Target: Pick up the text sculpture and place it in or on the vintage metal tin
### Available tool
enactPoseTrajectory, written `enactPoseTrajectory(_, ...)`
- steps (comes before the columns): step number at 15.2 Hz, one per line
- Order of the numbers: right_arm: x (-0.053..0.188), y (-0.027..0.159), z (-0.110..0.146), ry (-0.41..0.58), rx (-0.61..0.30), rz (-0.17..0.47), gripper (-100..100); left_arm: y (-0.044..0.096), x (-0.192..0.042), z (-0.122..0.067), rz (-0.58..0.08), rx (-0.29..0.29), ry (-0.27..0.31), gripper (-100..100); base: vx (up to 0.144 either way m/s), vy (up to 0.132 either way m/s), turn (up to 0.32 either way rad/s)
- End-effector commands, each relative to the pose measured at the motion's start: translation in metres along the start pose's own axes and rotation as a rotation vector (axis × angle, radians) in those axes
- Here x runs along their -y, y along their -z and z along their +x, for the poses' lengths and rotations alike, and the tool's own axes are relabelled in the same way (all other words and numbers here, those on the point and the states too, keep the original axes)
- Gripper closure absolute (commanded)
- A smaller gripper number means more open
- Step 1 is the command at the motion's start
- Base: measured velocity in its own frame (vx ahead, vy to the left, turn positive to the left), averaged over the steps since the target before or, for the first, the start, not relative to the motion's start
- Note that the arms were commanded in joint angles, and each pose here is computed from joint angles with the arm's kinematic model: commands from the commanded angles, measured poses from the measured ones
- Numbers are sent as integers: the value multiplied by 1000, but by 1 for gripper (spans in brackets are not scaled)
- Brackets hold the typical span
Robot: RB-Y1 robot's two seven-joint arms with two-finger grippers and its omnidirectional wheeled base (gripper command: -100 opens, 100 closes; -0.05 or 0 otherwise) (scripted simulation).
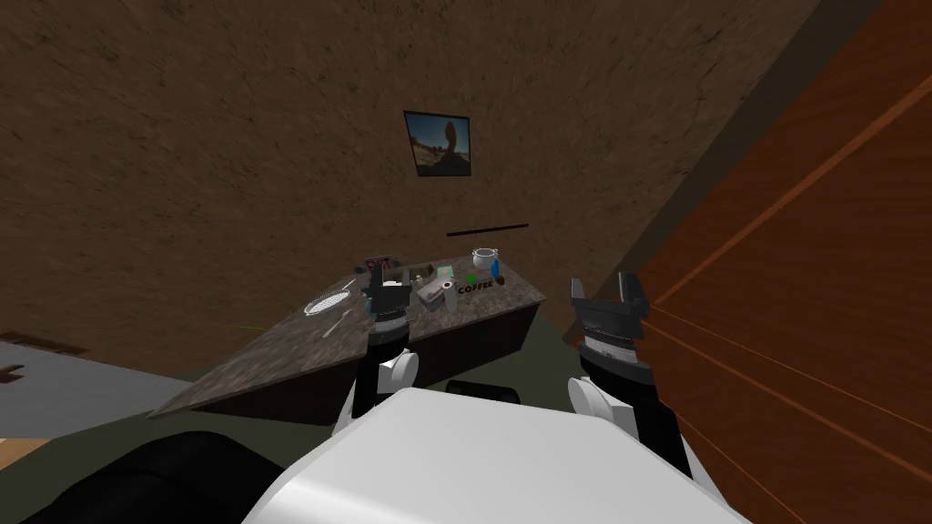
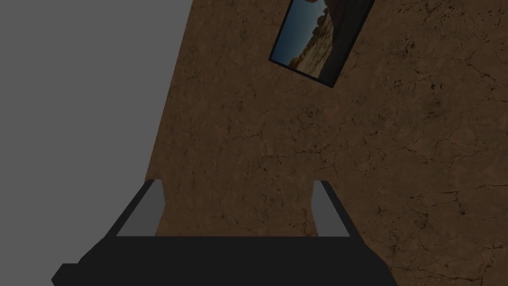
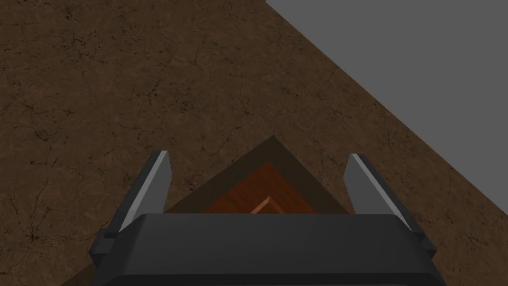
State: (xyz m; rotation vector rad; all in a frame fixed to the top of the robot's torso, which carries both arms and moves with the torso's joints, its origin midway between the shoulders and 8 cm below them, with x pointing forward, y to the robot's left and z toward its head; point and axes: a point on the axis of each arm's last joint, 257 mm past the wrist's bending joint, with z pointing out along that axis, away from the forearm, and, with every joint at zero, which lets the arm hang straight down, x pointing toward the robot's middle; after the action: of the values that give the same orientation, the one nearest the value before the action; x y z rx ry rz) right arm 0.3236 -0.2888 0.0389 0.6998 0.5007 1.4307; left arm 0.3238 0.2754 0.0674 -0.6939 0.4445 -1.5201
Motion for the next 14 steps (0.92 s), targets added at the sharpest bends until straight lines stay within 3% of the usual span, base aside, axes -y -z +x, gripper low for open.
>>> enactPoseTrajectory(1, 0, 0, 0, 0, 0, 0, 0, 0, -5, 4, -20, -33, -17, -100, -1, -24, -42)
enactPoseTrajectory(5, 0, 0, 0, 0, 0, 0, 0, -2, -23, 10, -83, -101, -69, -100, 2, -89, -63)
enactPoseTrajectory(8, 0, 0, 0, 0, 0, 0, 0, -3, -30, 10, -109, -118, -90, -100, -4, -124, -59)
enactPoseTrajectory(14, 0, 0, 0, 0, 0, 0, 0, -7, -65, -1, -223, -150, -189, -100, 6, -169, -99)
